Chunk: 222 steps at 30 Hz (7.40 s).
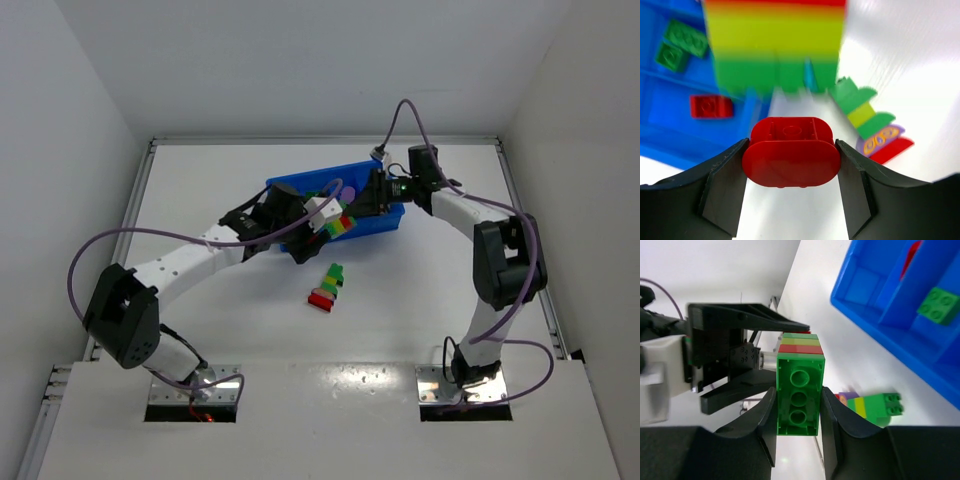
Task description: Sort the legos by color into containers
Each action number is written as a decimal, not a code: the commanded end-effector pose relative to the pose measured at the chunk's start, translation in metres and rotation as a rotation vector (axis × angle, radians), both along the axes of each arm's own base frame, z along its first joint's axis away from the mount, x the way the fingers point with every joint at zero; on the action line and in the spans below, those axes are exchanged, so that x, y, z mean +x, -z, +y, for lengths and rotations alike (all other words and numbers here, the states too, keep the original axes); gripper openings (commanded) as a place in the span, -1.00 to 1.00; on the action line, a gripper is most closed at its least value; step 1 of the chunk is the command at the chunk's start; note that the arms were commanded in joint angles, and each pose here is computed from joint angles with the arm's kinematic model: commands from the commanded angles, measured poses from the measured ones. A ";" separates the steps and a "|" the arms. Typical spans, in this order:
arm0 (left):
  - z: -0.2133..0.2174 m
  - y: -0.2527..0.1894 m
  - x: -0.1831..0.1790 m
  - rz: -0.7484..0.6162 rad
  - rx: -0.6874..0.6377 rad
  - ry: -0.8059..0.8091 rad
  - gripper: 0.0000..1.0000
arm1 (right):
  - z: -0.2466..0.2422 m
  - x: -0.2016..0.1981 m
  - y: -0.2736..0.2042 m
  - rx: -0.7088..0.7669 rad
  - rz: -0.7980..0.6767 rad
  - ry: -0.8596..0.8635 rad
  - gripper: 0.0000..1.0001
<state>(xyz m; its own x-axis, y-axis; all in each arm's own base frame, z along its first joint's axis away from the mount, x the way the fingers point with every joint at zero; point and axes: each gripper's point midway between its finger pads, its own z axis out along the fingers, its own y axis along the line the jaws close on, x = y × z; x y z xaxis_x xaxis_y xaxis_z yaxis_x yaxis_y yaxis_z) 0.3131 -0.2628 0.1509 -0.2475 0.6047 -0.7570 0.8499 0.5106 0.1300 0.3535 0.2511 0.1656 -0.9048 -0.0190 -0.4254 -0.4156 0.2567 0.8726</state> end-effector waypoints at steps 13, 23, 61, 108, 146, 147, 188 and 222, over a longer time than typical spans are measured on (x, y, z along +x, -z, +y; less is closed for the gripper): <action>0.013 -0.011 -0.008 0.055 -0.061 -0.012 -1.00 | -0.030 0.028 -0.034 0.025 -0.145 0.075 -1.00; -0.020 -0.056 0.011 0.455 -0.357 0.057 -1.00 | -0.056 0.035 -0.026 -0.034 -0.168 0.167 -1.00; 0.085 0.026 0.165 0.137 0.167 -0.375 0.54 | -0.079 0.051 -0.035 -0.074 -0.222 0.237 -1.00; -0.024 -0.085 0.044 0.798 -0.717 0.366 0.14 | 0.001 0.025 -0.066 0.105 -0.248 -0.029 -1.00; 0.005 0.007 0.148 0.523 -0.370 -0.155 -0.44 | -0.041 0.054 -0.074 0.108 -0.251 0.100 -1.00; 0.003 0.011 0.148 0.511 -0.347 -0.170 -0.32 | -0.041 0.054 -0.074 0.108 -0.251 0.100 -1.00; -0.045 -0.092 0.060 0.746 -0.738 0.468 0.45 | -0.025 0.052 -0.070 0.120 -0.234 0.068 -1.00; -0.057 -0.083 0.041 0.822 -0.728 0.477 -0.82 | -0.024 0.068 -0.067 0.116 -0.252 0.086 -1.00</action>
<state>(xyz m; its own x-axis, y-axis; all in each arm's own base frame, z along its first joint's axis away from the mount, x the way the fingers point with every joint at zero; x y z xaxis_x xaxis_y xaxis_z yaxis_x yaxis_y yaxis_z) 0.3696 -0.3162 0.2095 -0.7367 0.2658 -0.6218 0.6197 -0.1025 -0.7781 0.4049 0.2295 0.2102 -0.8373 0.0877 -0.5396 -0.5166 0.1965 0.8334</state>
